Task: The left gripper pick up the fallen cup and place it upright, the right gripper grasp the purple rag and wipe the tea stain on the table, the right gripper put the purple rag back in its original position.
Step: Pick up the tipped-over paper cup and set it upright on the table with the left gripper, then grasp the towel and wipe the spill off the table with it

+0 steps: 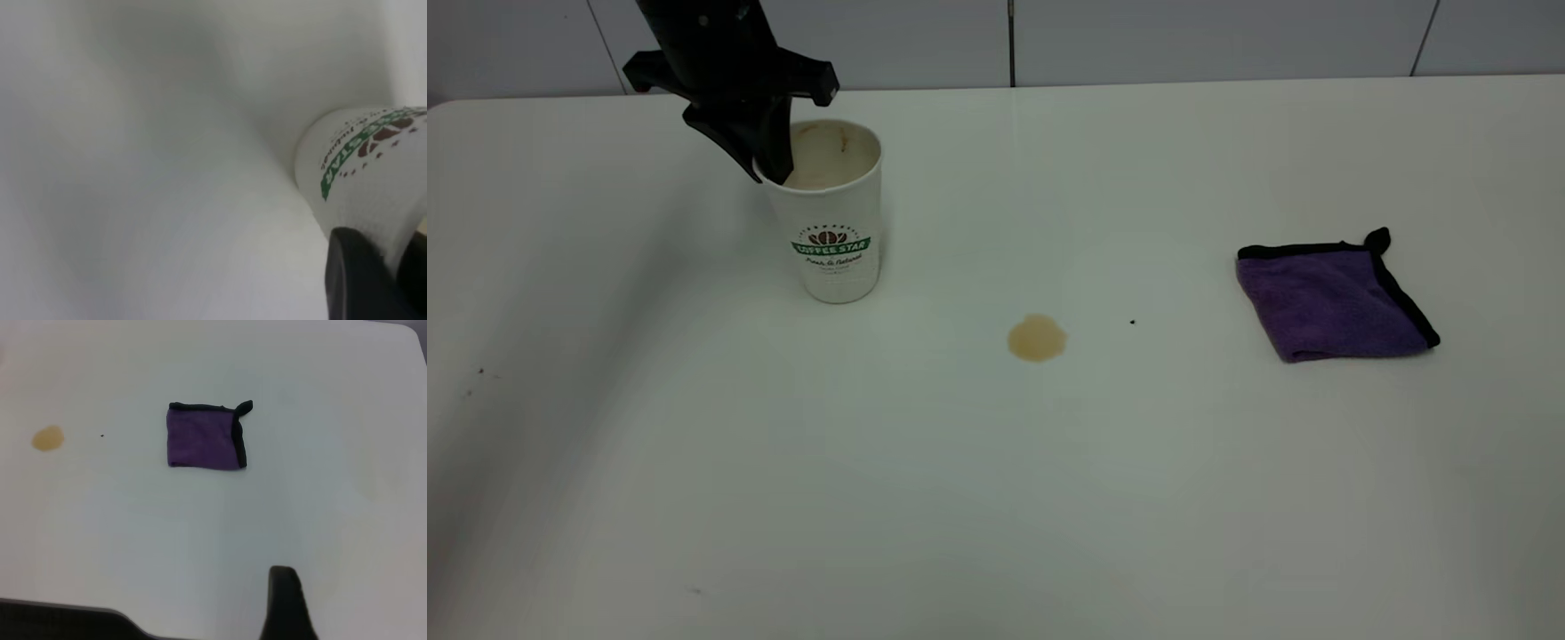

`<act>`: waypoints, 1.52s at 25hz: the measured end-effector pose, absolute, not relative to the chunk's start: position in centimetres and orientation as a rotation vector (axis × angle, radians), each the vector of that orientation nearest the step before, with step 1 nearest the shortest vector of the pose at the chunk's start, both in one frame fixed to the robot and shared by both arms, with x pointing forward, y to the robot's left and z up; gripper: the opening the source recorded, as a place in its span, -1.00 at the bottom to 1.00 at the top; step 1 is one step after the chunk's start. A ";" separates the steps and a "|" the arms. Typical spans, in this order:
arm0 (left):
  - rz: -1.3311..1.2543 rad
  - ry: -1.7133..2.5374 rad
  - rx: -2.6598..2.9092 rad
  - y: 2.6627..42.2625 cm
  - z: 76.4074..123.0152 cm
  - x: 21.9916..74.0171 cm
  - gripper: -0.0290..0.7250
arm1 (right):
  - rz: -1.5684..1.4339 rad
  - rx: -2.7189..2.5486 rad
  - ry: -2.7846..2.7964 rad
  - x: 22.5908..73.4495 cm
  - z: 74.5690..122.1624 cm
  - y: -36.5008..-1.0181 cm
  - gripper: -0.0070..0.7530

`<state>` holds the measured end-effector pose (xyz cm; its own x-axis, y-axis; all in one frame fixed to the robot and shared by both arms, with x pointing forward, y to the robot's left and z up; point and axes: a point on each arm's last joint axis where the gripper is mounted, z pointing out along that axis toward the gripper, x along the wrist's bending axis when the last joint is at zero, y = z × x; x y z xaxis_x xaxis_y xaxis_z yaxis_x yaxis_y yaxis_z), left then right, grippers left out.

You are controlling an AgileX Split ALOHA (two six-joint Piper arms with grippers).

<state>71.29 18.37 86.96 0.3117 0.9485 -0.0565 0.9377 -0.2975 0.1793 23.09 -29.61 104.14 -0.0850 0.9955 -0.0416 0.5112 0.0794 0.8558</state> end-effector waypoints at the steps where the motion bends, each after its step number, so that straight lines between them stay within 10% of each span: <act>1: 0.089 1.742 2.395 18.4 87.0 71.3 -0.41 | 0.908 1.508 1.682 23.1 104.1 -29.6 0.47; 9: 0.140 1.692 2.418 18.6 92.6 71.2 0.23 | 0.908 1.508 1.682 23.1 104.1 -29.6 0.47; 28: 0.307 1.500 2.204 18.4 116.8 59.1 0.27 | 0.908 1.508 1.682 23.1 104.1 -29.6 0.47; 38: 0.271 1.462 2.243 21.2 117.3 45.7 0.27 | 0.908 1.508 1.682 23.1 104.1 -29.6 0.47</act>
